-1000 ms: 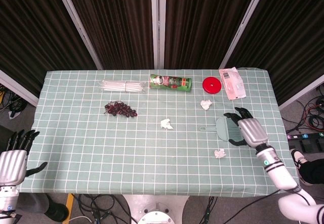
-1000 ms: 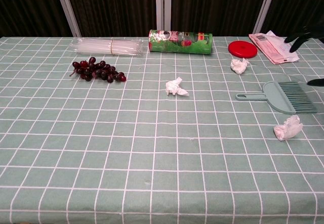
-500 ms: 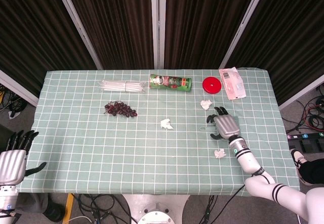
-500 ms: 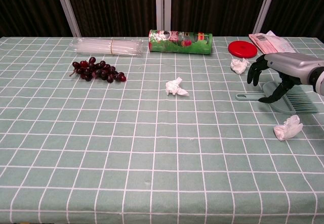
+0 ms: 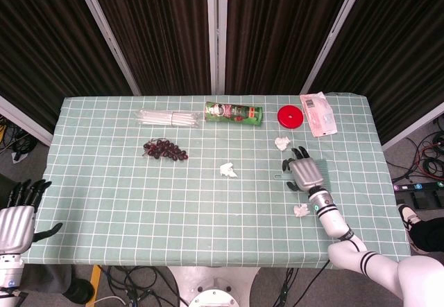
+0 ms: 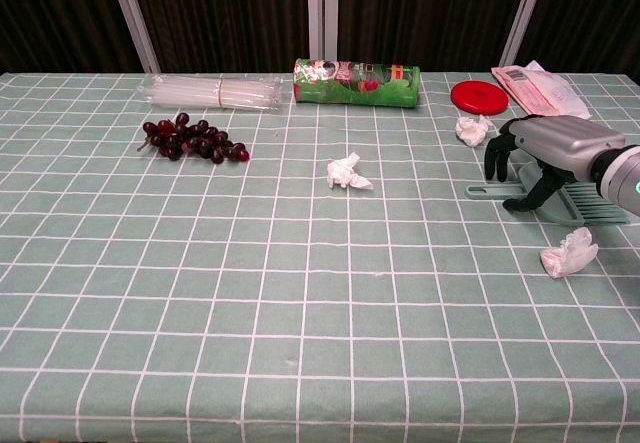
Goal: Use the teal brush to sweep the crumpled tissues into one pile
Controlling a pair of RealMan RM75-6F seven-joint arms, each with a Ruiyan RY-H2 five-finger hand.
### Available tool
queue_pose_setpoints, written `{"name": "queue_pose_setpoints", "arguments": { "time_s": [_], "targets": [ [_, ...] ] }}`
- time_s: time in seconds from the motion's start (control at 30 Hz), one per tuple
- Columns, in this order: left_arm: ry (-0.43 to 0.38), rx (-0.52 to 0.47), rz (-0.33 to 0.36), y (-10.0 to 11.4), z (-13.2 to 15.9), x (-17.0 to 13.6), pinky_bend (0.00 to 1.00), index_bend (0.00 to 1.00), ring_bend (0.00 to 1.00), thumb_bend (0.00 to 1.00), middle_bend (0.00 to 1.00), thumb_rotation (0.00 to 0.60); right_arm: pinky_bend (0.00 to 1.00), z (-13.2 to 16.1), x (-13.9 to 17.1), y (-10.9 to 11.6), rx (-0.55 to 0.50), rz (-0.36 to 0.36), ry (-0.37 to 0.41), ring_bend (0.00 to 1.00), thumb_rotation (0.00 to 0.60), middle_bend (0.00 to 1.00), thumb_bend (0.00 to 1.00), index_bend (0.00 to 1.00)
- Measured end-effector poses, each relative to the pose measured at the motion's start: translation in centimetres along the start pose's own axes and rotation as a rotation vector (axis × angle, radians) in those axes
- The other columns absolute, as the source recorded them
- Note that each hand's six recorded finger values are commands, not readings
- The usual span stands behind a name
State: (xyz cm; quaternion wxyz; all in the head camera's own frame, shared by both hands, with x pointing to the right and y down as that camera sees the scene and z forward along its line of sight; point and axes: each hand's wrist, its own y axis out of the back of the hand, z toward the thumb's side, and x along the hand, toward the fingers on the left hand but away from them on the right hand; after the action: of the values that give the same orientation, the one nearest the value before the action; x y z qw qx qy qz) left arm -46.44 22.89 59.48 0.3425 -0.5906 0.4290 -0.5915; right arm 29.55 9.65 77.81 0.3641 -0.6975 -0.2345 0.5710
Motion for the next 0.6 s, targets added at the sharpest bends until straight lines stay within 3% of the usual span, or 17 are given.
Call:
{"name": "queue_pose_setpoints", "arguments": {
  "time_s": [0.4, 0.6],
  "targets": [
    [0.008, -0.008, -0.002, -0.24, -0.38, -0.09, 0.04, 0.13, 0.06, 0.10, 0.12, 0.600, 0.03, 0.96, -0.23, -0.50, 0.083, -0.005, 0.019, 0.12, 0.600, 0.49, 0.20, 0.47],
    [0.009, -0.010, -0.001, -0.28, -0.49, -0.13, 0.04, 0.13, 0.06, 0.10, 0.12, 0.600, 0.03, 1.00, -0.34, -0.73, 0.126, 0.009, 0.019, 0.18, 0.600, 0.54, 0.27, 0.57]
  ]
}}
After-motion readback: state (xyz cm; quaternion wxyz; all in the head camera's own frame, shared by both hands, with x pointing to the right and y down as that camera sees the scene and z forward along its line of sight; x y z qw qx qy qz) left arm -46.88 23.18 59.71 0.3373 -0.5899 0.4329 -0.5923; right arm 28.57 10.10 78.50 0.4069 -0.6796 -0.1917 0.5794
